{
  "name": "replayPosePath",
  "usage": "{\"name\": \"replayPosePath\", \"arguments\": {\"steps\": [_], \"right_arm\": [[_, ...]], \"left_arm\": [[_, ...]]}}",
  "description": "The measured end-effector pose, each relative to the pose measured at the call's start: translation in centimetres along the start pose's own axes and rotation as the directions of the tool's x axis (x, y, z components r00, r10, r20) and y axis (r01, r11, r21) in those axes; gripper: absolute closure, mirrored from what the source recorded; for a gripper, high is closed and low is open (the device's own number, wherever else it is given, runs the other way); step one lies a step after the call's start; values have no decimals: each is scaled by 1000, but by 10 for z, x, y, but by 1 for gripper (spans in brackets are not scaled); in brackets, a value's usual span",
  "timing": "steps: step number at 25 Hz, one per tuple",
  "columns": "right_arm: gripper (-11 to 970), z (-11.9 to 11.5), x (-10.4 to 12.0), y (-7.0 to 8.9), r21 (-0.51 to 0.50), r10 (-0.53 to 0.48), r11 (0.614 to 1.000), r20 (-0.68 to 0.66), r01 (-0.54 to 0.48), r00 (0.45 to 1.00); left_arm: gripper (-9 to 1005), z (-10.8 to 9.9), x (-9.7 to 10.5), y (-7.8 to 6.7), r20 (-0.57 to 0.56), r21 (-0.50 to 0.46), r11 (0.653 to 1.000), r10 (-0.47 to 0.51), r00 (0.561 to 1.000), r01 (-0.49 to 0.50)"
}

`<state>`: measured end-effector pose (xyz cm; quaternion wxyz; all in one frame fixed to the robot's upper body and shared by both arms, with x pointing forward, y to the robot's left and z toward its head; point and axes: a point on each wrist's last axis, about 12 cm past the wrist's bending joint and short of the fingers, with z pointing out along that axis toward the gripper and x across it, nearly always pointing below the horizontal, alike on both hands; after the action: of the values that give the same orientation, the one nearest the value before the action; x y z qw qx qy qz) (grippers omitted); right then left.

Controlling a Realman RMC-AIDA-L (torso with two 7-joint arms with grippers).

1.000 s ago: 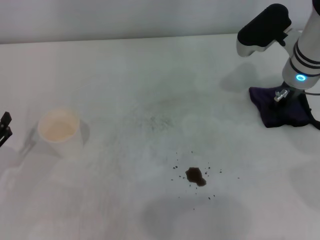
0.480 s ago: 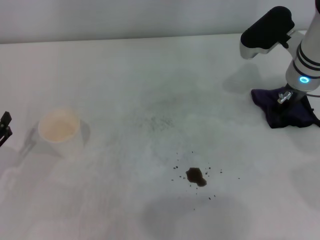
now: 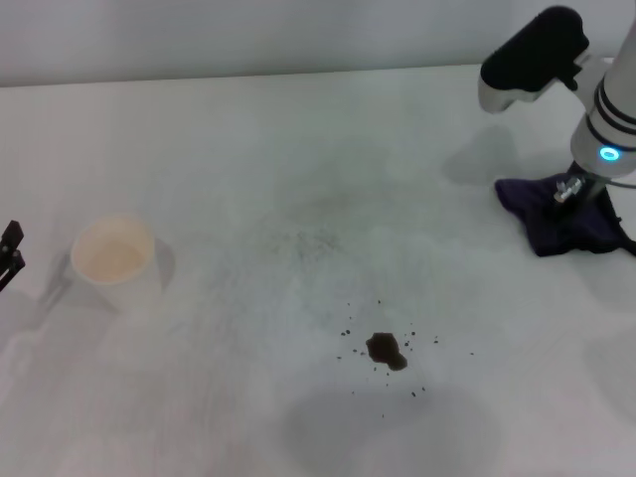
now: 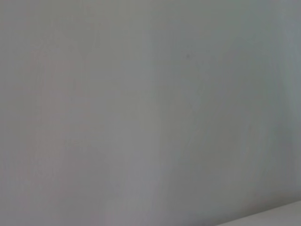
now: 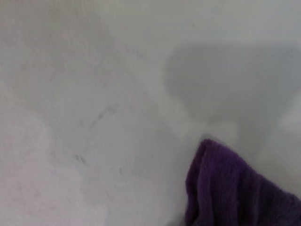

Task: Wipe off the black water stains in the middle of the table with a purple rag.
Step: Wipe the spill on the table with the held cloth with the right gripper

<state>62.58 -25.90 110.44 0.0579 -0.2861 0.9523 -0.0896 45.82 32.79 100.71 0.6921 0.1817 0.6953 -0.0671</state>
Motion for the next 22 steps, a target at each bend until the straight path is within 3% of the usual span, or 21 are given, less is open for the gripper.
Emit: {"name": "replayPosePath", "arguments": {"steps": [8, 22], "right_arm": [[876, -14, -3, 8, 4, -35, 999, 23, 35, 999], [869, -14, -9, 59, -127, -161, 977, 77, 170, 984]], "left_arm": [[112, 0, 0, 0, 0, 1, 1000, 0, 1000, 0], [113, -1, 0, -2, 8, 2, 1000, -4, 1000, 4]]}}
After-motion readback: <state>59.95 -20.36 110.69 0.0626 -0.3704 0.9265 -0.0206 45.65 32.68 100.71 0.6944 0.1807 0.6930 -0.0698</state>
